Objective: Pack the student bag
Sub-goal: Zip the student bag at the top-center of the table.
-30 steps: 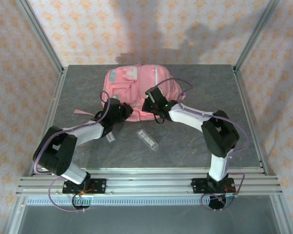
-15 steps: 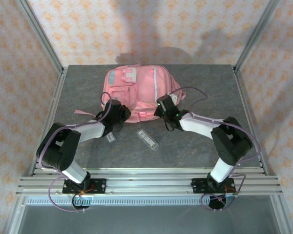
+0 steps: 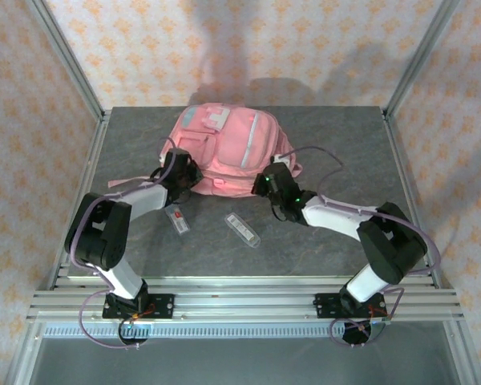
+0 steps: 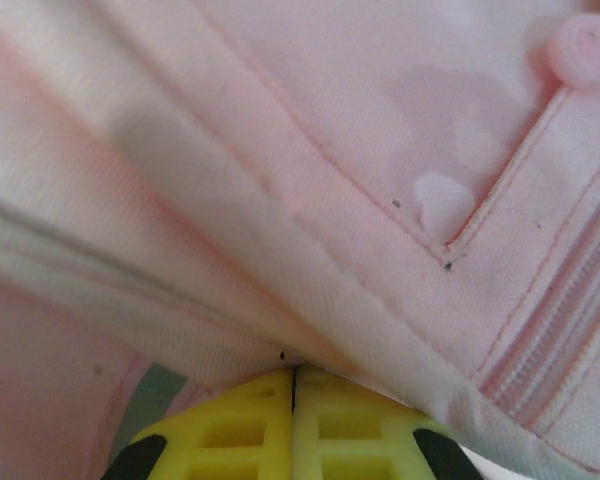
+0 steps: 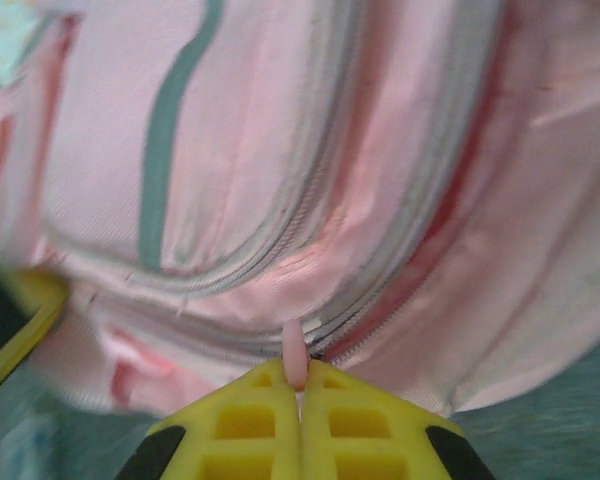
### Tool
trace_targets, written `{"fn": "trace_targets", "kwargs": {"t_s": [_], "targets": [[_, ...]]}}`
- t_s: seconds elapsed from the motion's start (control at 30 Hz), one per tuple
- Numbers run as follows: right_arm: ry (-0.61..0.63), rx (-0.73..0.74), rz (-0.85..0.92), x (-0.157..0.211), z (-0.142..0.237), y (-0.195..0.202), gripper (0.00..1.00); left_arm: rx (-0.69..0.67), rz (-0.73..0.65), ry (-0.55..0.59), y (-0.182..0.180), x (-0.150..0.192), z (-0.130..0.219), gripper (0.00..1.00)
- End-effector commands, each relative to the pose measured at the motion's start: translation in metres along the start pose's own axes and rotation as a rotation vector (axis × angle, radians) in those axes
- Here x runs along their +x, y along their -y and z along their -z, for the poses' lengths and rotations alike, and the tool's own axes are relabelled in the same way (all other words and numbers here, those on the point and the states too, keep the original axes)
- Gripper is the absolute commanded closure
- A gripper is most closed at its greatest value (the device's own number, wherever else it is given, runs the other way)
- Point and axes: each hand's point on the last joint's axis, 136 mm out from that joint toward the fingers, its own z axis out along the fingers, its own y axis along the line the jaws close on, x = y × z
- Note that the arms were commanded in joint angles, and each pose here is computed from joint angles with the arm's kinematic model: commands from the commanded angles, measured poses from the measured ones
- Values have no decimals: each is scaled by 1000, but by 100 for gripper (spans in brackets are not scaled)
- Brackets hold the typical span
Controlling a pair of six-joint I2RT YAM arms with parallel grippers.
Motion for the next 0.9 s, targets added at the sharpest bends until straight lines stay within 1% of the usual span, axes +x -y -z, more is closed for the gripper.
{"fn": "trace_targets", "kwargs": {"t_s": [0.0,0.1,0.13,0.2,0.27,0.33,0.47,0.57,0.63,0.7,0.8,0.87], "targets": [[27,-182,13,-6,10,-54,100,-59,-46,75,-8,-45,-1,100],[13,-228,0,-4,4,-69,100,-23,-58,81,7,-57,11,100],[12,-232,-7,-5,1,-71,100,8,-49,75,13,-55,17,96],[9,-240,-13,-3,-3,-73,100,70,-32,66,24,-44,30,75],[1,-249,-16,-1,-7,-75,100,123,-25,51,34,-24,43,60],[-8,-261,-17,2,-9,-76,100,156,-18,30,40,-3,51,53],[-12,-273,-14,5,-9,-76,100,207,1,-35,48,44,52,44],[-11,-265,-9,5,-8,-74,100,222,9,-63,51,63,44,36],[-8,-249,6,3,-7,-72,100,221,9,-69,54,67,38,33],[-9,-237,25,0,-2,-71,100,216,3,-49,58,66,35,30],[-25,-215,43,-4,4,-64,90,202,9,-12,58,60,27,29],[-39,-208,42,-3,6,-58,85,194,17,6,56,58,20,29]]}}
